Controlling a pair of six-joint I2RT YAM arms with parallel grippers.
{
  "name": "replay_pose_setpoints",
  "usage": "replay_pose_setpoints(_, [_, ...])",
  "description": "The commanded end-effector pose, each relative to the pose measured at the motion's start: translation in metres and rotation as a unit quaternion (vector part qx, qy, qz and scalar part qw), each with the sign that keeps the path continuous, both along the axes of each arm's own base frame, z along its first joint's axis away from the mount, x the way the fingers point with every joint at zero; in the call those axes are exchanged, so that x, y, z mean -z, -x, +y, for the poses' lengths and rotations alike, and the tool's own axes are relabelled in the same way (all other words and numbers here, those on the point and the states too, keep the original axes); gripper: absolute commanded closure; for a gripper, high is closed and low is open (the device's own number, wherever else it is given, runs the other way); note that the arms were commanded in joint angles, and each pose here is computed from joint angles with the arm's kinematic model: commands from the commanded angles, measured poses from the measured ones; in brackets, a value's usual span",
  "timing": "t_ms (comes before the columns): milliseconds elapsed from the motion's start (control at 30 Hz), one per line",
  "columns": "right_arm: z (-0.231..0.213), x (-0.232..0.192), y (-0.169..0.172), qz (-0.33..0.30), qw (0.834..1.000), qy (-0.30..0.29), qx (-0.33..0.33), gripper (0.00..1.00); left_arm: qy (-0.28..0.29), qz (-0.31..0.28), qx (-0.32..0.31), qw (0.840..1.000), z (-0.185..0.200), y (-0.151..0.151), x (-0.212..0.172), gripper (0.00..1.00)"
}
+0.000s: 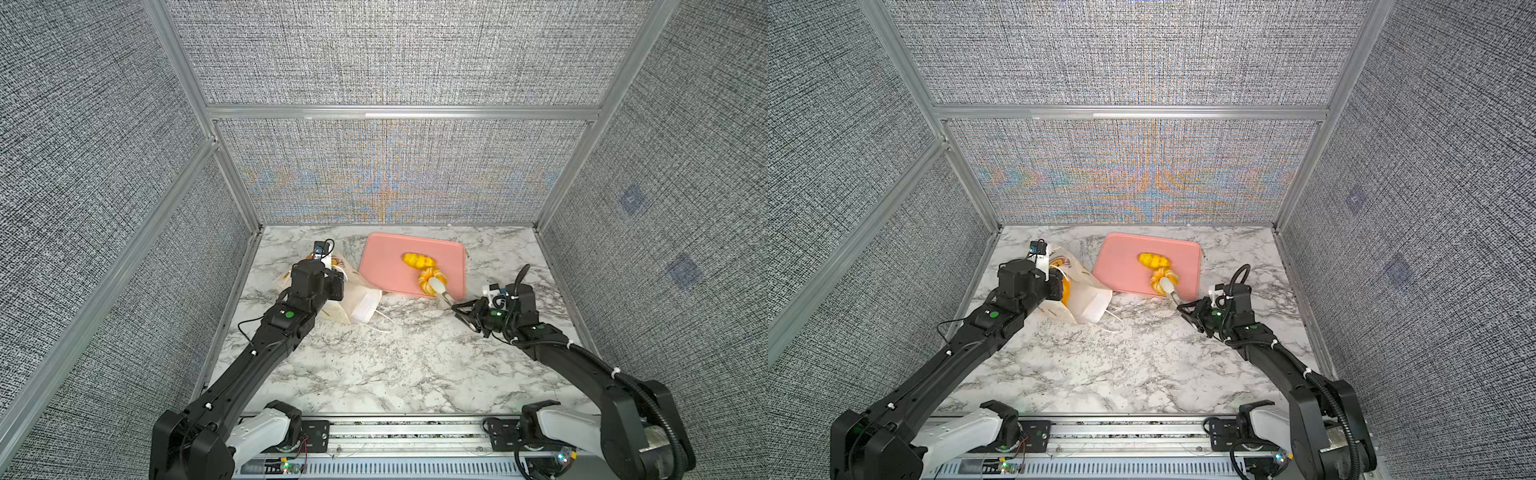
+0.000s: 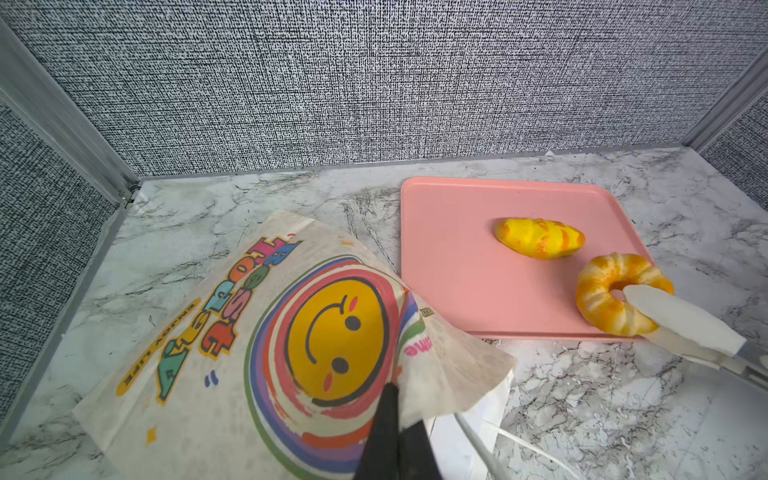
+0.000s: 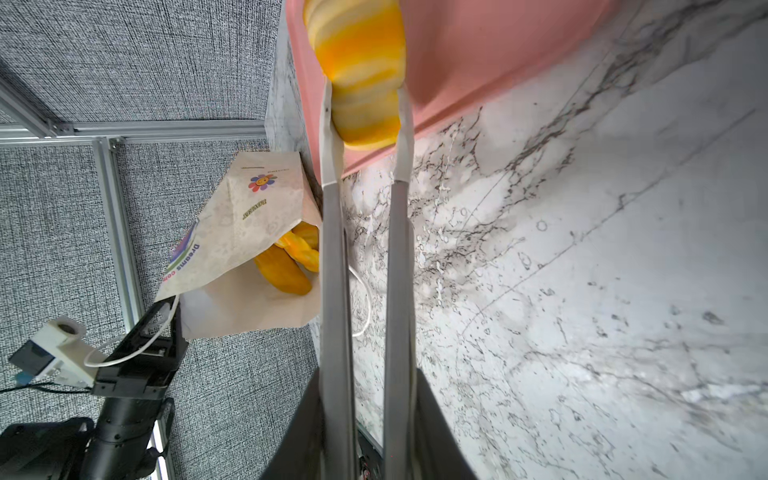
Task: Take the fake bread out of the paper bag
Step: 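Lower the ring-shaped bread onto the pink tray with the tongs, then open the tongs and draw the right gripper back from the tray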
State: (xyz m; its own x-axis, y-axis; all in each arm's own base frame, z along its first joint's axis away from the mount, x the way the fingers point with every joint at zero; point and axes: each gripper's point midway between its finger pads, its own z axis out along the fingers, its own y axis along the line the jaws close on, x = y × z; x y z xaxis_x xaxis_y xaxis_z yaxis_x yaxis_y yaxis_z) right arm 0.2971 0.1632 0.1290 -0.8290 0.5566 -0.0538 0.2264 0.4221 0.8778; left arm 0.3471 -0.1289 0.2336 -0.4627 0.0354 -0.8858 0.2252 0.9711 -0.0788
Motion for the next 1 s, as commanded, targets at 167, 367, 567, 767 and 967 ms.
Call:
replay_pose_setpoints(167, [0.006,0.003,-0.012,-0.001,0.999,-0.033,0.005,1.00,0.001,-0.003,0.001,1.000,-0.001,-0.002,-0.002,1.00])
replay_pose_setpoints(367, [0.004,0.018,-0.017,0.009,1.000,-0.023,0.011,1.00,-0.001,-0.003,0.001,1.000,0.000,-0.001,-0.002,1.00])
replay_pose_setpoints(567, [-0.004,0.022,-0.020,0.011,1.000,0.020,0.004,0.71,-0.002,-0.004,0.001,1.000,0.000,0.000,-0.004,1.00])
replay_pose_setpoints(767, [-0.022,0.014,-0.017,0.005,0.995,0.098,-0.003,0.54,-0.002,-0.005,0.001,1.000,0.001,0.001,-0.004,1.00])
replay_pose_setpoints(967, [-0.032,0.016,-0.014,0.013,0.990,0.138,-0.015,0.48,0.004,0.001,0.000,1.000,0.001,0.002,0.002,1.00])
